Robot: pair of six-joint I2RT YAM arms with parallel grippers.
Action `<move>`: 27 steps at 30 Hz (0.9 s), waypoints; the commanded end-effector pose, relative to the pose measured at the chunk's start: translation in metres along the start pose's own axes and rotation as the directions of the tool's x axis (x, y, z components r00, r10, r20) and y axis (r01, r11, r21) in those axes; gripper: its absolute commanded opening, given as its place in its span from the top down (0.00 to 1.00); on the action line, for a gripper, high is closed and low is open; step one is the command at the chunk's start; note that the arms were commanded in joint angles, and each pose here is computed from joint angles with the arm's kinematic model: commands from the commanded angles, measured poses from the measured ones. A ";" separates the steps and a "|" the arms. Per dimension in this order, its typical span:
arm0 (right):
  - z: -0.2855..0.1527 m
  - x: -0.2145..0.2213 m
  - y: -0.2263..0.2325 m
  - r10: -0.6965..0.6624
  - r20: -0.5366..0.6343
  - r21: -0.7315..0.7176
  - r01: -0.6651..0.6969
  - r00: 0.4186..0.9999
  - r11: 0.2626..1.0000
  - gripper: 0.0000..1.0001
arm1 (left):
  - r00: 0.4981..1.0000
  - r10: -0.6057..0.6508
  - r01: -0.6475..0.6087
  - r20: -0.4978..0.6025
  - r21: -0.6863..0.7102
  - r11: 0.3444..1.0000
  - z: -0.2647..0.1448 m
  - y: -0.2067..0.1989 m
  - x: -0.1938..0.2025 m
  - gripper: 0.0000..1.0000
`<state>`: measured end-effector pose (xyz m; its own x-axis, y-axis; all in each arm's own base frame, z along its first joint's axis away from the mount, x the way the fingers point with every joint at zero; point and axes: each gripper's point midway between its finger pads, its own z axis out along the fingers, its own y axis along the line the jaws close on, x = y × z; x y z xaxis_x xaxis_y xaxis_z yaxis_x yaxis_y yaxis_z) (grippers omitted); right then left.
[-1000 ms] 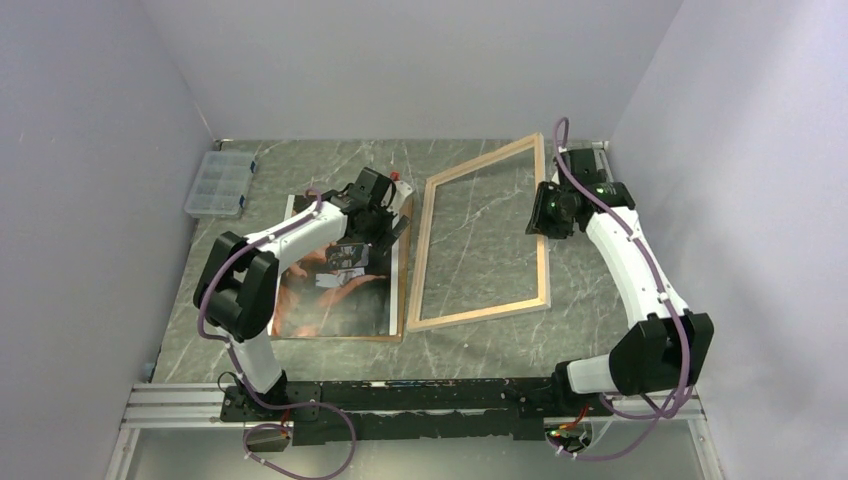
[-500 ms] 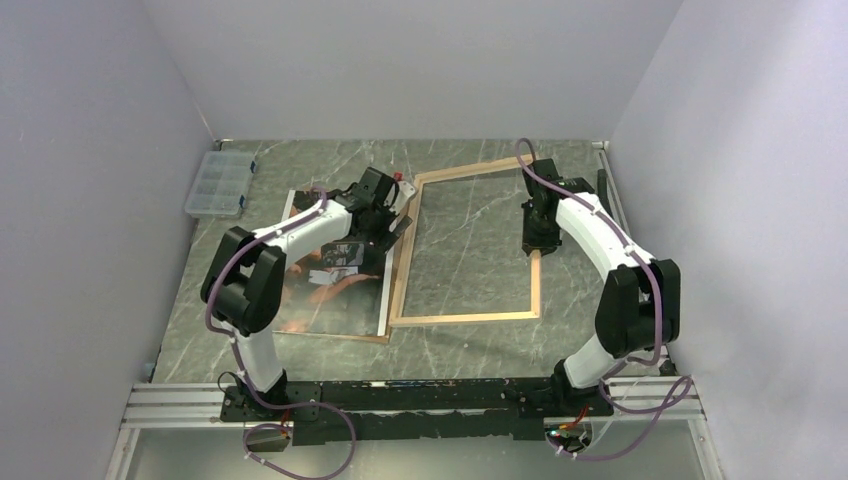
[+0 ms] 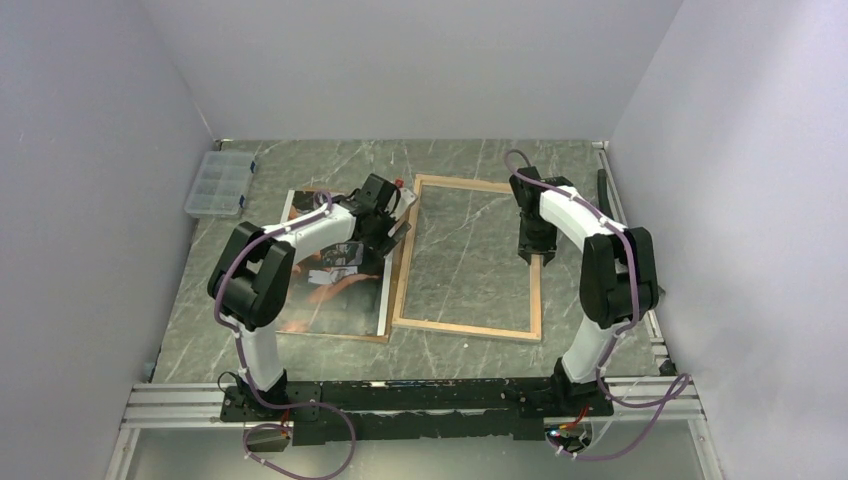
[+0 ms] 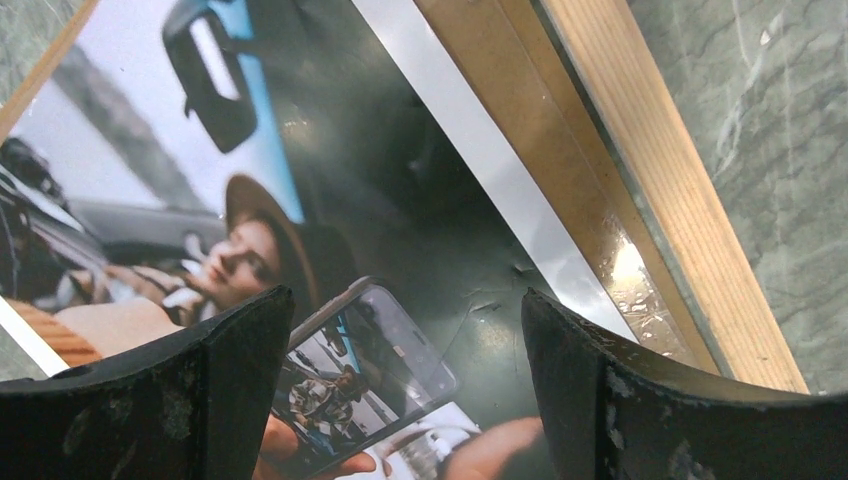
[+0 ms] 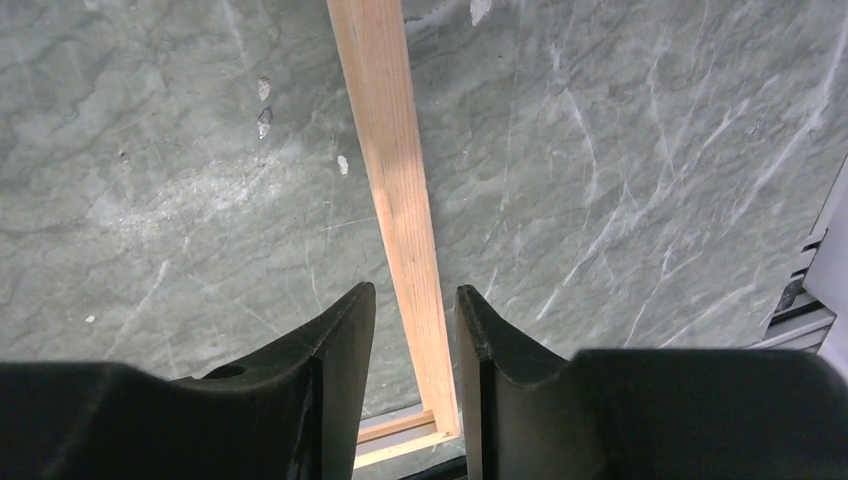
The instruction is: Put the photo into the frame
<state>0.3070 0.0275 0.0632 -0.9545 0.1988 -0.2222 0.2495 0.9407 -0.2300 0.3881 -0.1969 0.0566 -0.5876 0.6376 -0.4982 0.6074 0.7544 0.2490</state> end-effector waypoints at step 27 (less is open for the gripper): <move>-0.091 -0.014 0.327 -0.095 0.411 -0.370 0.261 0.906 0.891 0.17 | 0.853 -0.522 0.522 0.021 -0.086 0.849 -0.147 0.199 0.097 0.05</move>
<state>0.3756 0.3462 0.0822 -0.8293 -0.0353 -0.5576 -0.1060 0.9898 0.0950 0.4024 0.0154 0.1861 -0.7625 0.1603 -0.6268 0.1594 0.9855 0.0581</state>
